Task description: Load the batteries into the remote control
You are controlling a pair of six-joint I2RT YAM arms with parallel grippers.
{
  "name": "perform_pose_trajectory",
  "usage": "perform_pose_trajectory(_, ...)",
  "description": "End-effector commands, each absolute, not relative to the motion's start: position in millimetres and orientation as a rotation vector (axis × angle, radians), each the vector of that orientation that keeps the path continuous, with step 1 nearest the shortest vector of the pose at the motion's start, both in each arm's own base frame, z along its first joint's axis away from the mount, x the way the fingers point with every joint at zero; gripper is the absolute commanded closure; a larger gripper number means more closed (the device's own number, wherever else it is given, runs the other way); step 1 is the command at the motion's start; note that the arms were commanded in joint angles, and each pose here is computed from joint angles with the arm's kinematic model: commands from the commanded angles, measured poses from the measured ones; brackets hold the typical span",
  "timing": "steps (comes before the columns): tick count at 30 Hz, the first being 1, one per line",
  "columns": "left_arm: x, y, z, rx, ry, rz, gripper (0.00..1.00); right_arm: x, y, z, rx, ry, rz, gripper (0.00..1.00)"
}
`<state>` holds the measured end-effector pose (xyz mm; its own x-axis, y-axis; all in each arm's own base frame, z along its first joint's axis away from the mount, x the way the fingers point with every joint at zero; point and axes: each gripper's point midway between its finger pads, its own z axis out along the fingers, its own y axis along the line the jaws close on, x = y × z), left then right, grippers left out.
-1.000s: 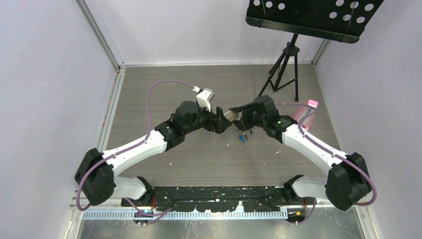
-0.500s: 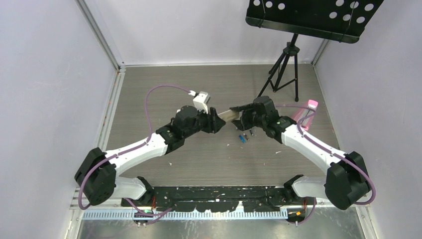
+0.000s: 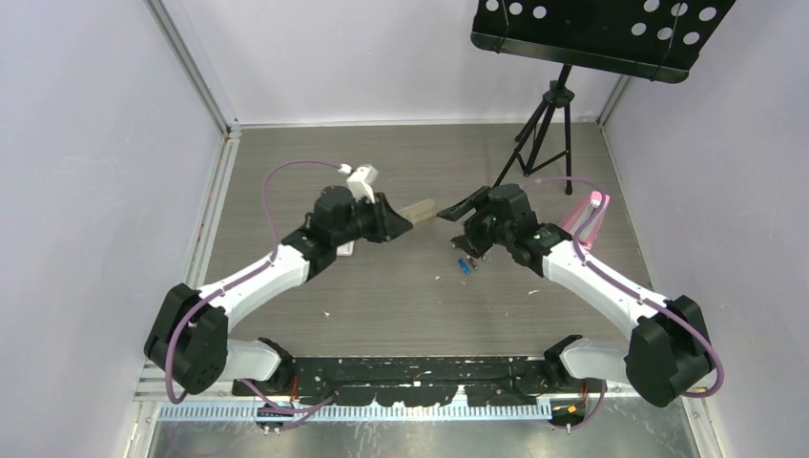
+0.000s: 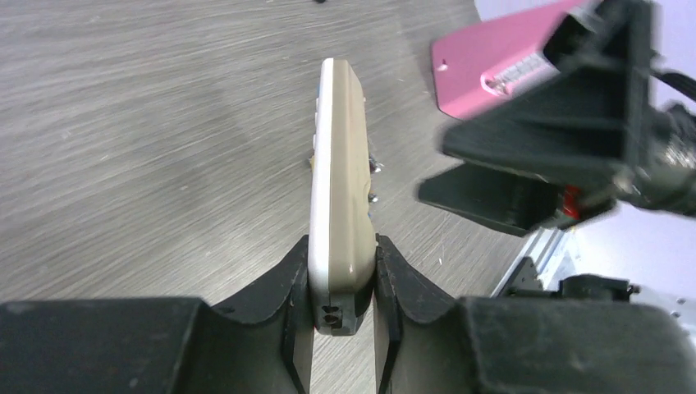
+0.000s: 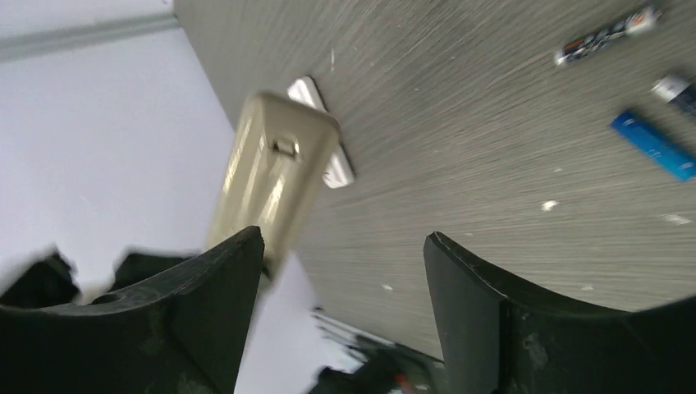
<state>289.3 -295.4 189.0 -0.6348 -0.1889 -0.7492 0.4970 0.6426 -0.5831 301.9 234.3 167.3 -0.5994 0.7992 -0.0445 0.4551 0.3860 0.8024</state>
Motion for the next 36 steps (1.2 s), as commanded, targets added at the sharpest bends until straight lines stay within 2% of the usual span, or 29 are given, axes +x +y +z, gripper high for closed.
perform_pose_trajectory(1,275,-285,192,0.197,2.156,-1.269,1.0,286,215,193,0.6,2.205,0.955,0.24)
perform_pose_trajectory(5,248,-282,175,0.2,2.317,-1.351,1.0,266,223,200,0.315,2.203,1.014,0.34)
perform_pose_trajectory(9,227,-285,165,0.207,2.4,-1.471,1.0,251,237,186,0.18,2.314,1.071,0.45)
perform_pose_trajectory(15,209,-287,143,0.195,2.515,-1.579,1.0,233,250,143,0.189,2.489,1.144,0.46)
perform_pose_trajectory(16,207,-288,139,0.185,2.528,-1.59,1.0,231,252,138,0.201,2.499,1.161,0.48)
perform_pose_trajectory(20,205,-287,124,0.138,2.578,-1.598,1.0,227,256,125,0.221,2.496,1.197,0.69)
perform_pose_trajectory(24,204,-285,109,0.087,2.64,-1.567,1.0,225,255,113,0.233,2.524,1.178,0.73)
perform_pose_trajectory(29,200,-282,96,0.049,2.691,-1.543,1.0,222,258,96,0.235,2.545,1.192,0.71)
perform_pose_trajectory(33,198,-280,88,0.027,2.722,-1.531,1.0,223,259,86,0.233,2.565,1.169,0.53)
perform_pose_trajectory(36,198,-279,84,0.021,2.731,-1.519,1.0,226,263,82,0.233,2.557,1.185,0.5)
